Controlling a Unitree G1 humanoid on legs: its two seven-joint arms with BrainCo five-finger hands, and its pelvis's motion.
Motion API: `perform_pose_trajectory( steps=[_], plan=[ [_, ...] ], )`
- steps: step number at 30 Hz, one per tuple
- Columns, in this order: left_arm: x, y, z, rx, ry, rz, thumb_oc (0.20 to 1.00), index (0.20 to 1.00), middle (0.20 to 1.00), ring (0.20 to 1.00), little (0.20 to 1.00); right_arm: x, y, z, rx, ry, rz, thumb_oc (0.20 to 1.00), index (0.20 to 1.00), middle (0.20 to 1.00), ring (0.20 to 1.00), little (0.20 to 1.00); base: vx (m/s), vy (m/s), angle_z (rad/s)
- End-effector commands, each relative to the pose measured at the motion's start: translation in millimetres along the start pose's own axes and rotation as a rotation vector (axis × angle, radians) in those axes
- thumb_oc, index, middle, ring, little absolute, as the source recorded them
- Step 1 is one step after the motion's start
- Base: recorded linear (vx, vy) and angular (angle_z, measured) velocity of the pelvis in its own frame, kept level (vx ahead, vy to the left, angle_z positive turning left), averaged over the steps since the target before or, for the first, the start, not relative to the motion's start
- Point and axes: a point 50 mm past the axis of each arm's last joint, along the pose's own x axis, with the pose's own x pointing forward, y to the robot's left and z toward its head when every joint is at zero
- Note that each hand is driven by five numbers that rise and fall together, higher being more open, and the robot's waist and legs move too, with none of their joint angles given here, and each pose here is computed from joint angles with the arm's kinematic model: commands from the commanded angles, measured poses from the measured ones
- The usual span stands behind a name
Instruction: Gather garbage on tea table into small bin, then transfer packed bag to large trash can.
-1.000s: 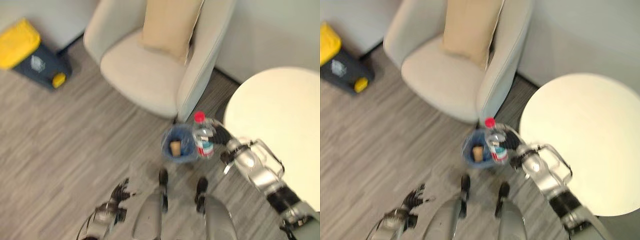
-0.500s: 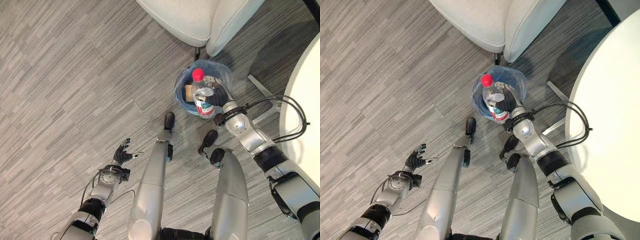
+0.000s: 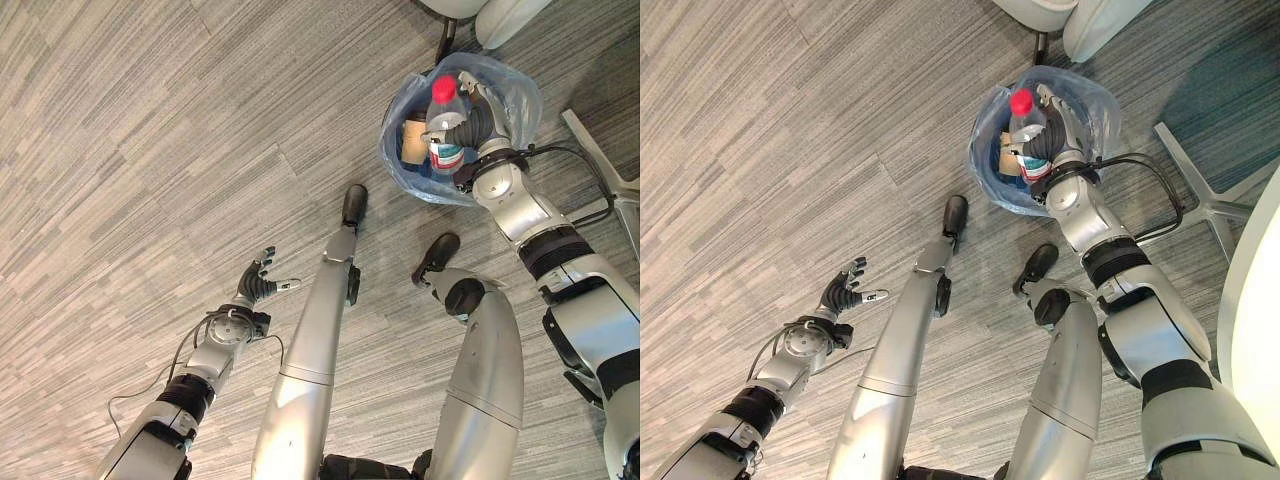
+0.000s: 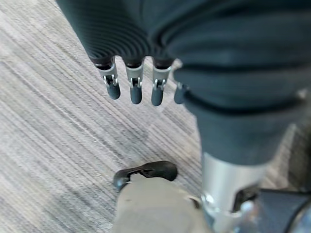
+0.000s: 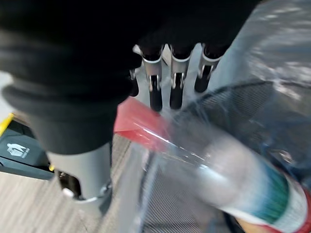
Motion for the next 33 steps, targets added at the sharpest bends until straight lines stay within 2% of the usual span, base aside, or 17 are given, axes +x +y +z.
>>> perform_pose_trajectory(
  steps=[1,9,22,23,24,25,33],
  plan=[
    [-20,-11,-38,-0.011,0.117,-0.007,1.000,1.000,1.000,1.000,1.000,-30,22,-20,-0.065,-0.032,0.064,1.000,1.000,1.000,1.000,1.000,0.02,0.013,0.05],
    [-23,-10,-44,0.006,0.131,0.013,1.000,1.000,1.000,1.000,1.000,-66,54,-37,-0.385,-0.149,0.262,1.000,1.000,1.000,1.000,1.000,0.01,-0.003,-0.01],
    [-21,-6,-42,0.028,0.121,0.030,1.000,1.000,1.000,1.000,1.000,-96,104,-79,-0.783,-0.081,0.549,1.000,1.000,1.000,1.000,1.000,0.01,-0.010,-0.01],
    [-21,-6,-41,0.030,0.117,0.028,1.000,1.000,1.000,1.000,1.000,-99,109,-82,-0.800,-0.060,0.578,0.937,0.937,0.937,0.937,0.937,0.01,-0.023,0.03],
    [-20,-6,-41,0.031,0.115,0.028,1.000,1.000,1.000,1.000,1.000,-100,110,-82,-0.792,-0.054,0.583,0.335,0.335,0.335,0.335,0.335,0.00,0.000,0.00],
    [-19,-7,-38,0.025,0.106,0.028,1.000,1.000,1.000,1.000,1.000,-99,111,-82,-0.762,-0.036,0.576,0.200,0.200,0.200,0.200,0.200,0.00,0.000,0.00],
    [-18,-7,-34,0.015,0.092,0.027,1.000,1.000,1.000,1.000,1.000,-90,103,-75,-0.660,-0.015,0.511,0.200,0.200,0.200,0.200,0.200,0.00,0.000,0.00]
  ],
)
